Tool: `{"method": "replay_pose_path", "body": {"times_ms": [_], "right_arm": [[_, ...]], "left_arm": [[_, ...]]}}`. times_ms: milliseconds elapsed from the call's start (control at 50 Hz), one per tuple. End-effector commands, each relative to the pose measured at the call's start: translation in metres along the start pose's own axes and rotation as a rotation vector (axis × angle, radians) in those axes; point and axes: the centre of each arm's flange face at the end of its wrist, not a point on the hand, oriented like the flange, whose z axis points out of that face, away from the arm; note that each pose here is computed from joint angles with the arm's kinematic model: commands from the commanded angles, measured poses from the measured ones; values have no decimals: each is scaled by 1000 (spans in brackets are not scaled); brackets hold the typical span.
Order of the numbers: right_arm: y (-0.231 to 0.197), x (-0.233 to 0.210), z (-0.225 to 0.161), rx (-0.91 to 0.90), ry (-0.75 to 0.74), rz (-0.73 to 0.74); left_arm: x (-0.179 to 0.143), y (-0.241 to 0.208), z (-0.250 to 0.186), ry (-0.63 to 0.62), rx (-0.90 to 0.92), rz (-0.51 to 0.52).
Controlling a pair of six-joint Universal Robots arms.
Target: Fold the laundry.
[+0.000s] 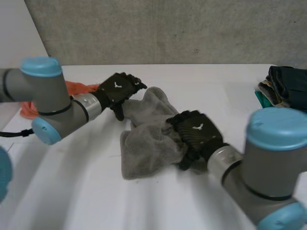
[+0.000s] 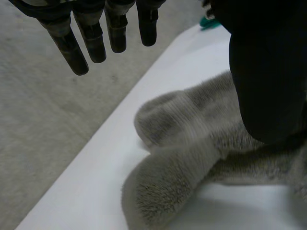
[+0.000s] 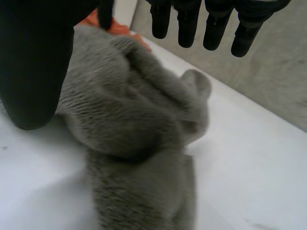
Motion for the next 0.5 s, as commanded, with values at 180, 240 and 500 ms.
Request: {"method": "replay_pose_path", "body": {"times_ms": [180, 240, 500], "right_arm": [[7, -5, 33, 112, 104, -21], [-23, 2, 24, 196, 126, -29], [-113, 107, -7, 300, 319, 6]], "left_arm": [[2, 39, 49, -132, 8, 74], [-7, 32, 53, -233, 29, 107], [-25, -106, -45, -361, 133, 68]]}}
